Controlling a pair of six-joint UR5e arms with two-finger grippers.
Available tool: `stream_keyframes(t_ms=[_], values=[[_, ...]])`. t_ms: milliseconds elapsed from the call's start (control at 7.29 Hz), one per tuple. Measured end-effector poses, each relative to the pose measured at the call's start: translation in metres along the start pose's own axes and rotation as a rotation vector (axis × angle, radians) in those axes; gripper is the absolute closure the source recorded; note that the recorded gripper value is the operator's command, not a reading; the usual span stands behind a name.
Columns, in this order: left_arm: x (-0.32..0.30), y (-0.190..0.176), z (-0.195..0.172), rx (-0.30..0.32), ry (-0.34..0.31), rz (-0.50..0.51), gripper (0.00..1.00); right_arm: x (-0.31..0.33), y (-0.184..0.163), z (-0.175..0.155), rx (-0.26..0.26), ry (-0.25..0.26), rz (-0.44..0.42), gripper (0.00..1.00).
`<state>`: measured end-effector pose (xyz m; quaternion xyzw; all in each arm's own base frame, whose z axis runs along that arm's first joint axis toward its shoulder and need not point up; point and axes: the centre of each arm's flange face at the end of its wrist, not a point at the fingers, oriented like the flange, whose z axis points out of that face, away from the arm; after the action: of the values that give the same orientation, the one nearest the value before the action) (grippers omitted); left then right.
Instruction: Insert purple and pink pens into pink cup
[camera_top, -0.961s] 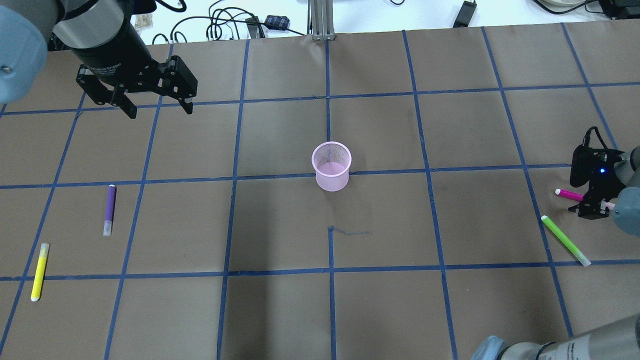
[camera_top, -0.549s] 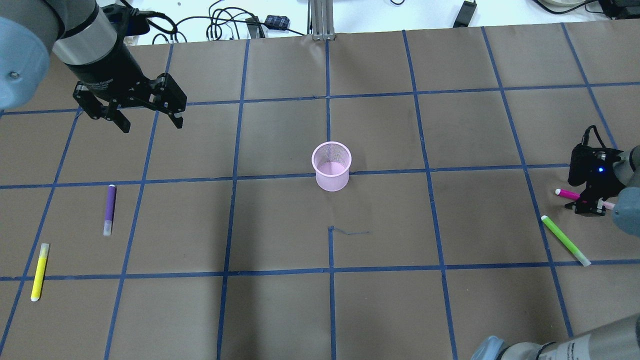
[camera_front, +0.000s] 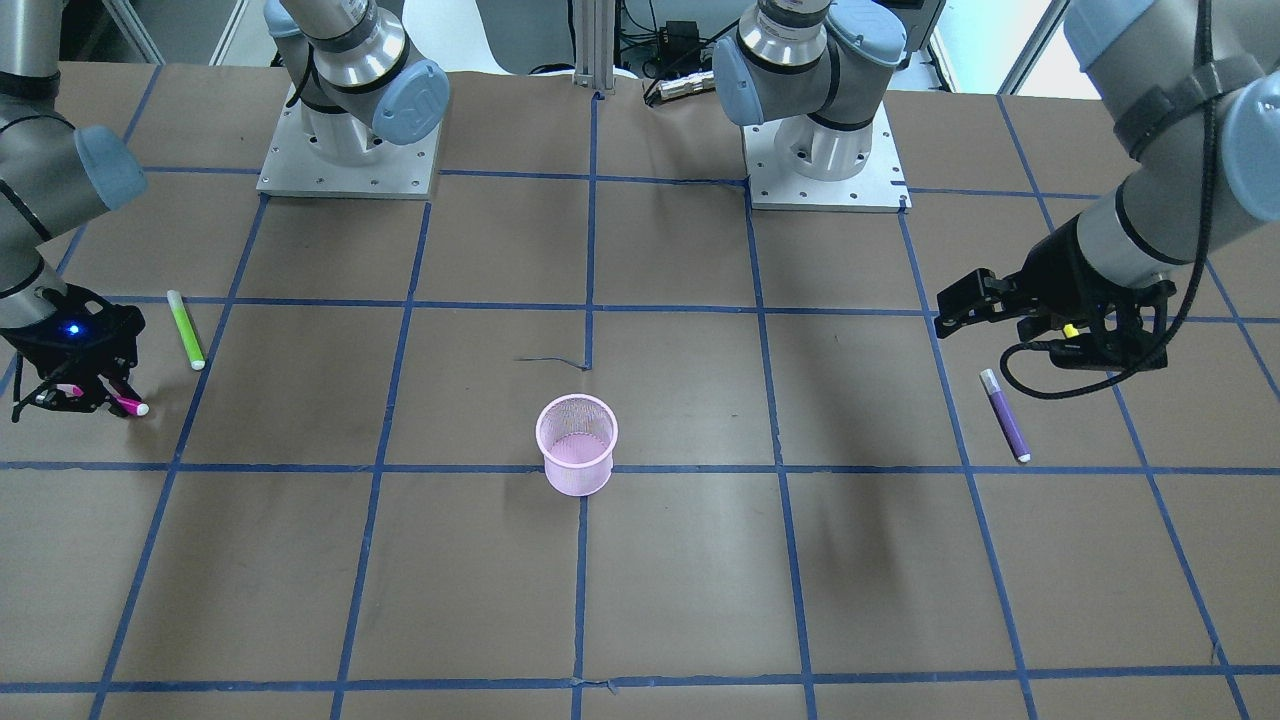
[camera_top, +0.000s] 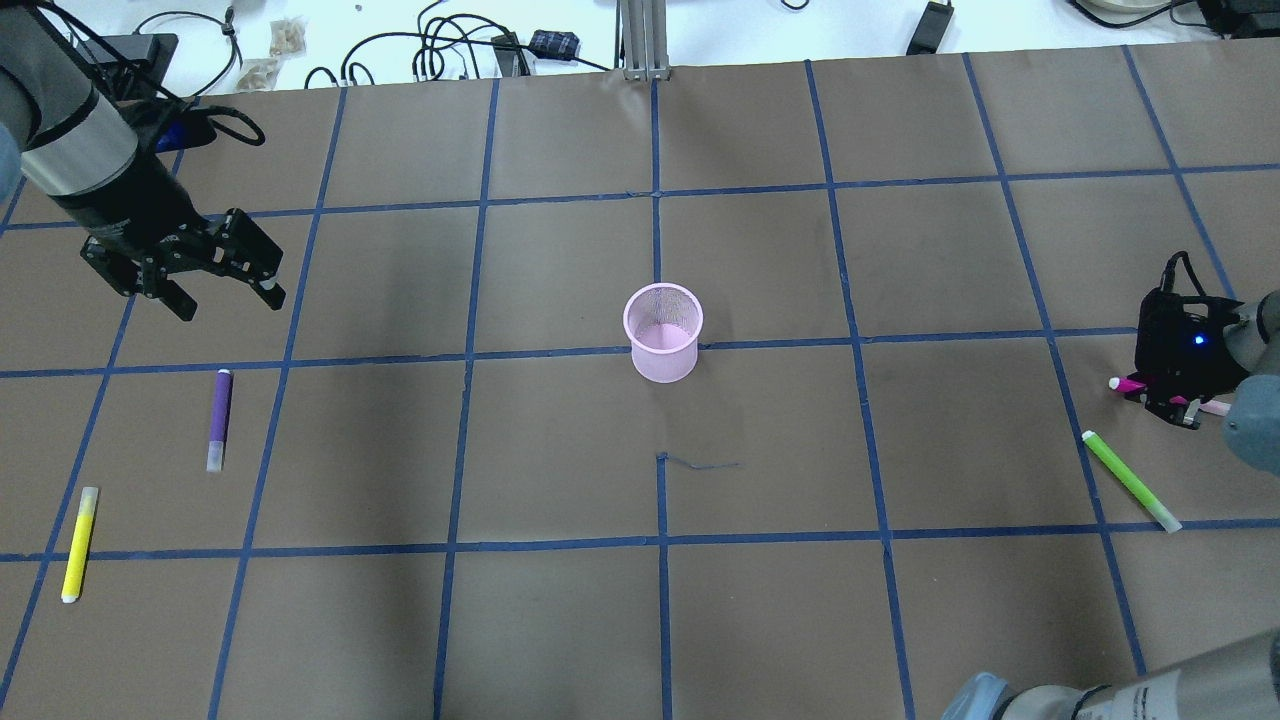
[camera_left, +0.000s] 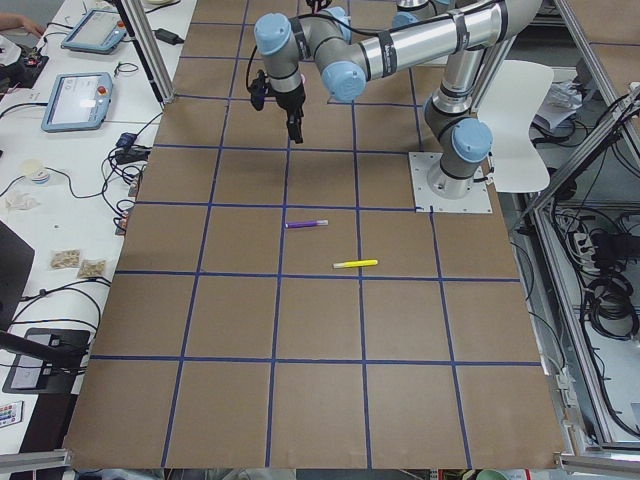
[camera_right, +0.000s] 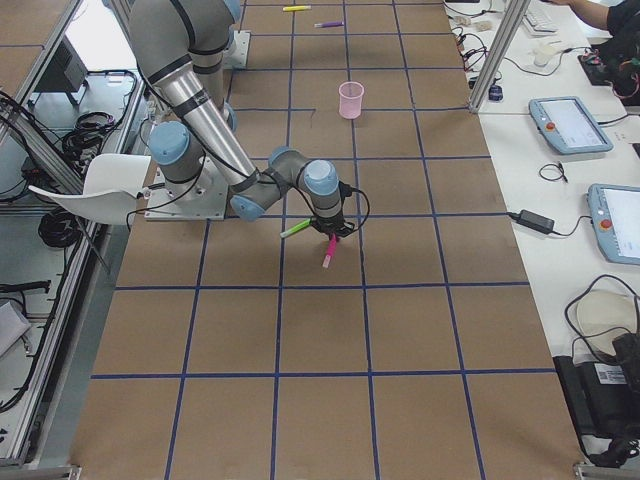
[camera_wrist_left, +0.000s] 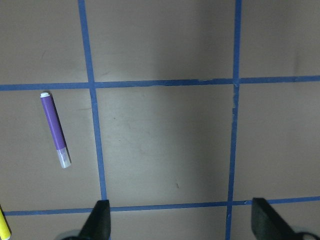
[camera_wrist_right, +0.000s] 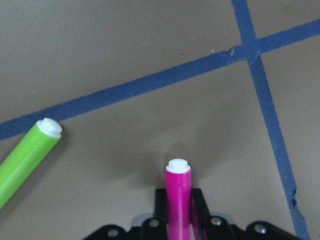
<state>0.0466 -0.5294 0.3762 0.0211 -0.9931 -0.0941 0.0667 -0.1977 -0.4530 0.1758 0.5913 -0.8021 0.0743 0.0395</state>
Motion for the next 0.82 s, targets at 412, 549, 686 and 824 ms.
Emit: stream_keyframes(t_ms=[412, 549, 686, 824], values=[[-0.071, -0.032, 0.077, -0.088, -0.032, -0.047, 0.0, 0.019, -0.023, -0.03, 0.021, 0.059, -0.062, 1.0], [-0.096, -0.04, 0.097, -0.118, -0.062, -0.039, 0.0, 0.027, -0.056, -0.054, 0.075, 0.076, -0.106, 1.0], [-0.115, -0.046, 0.117, -0.148, -0.063, -0.014, 0.0, 0.033, -0.101, -0.081, 0.158, 0.095, -0.144, 1.0], [-0.126, -0.052, 0.134, -0.171, -0.055, 0.005, 0.02, 0.038, -0.148, -0.104, 0.246, 0.108, -0.161, 1.0]])
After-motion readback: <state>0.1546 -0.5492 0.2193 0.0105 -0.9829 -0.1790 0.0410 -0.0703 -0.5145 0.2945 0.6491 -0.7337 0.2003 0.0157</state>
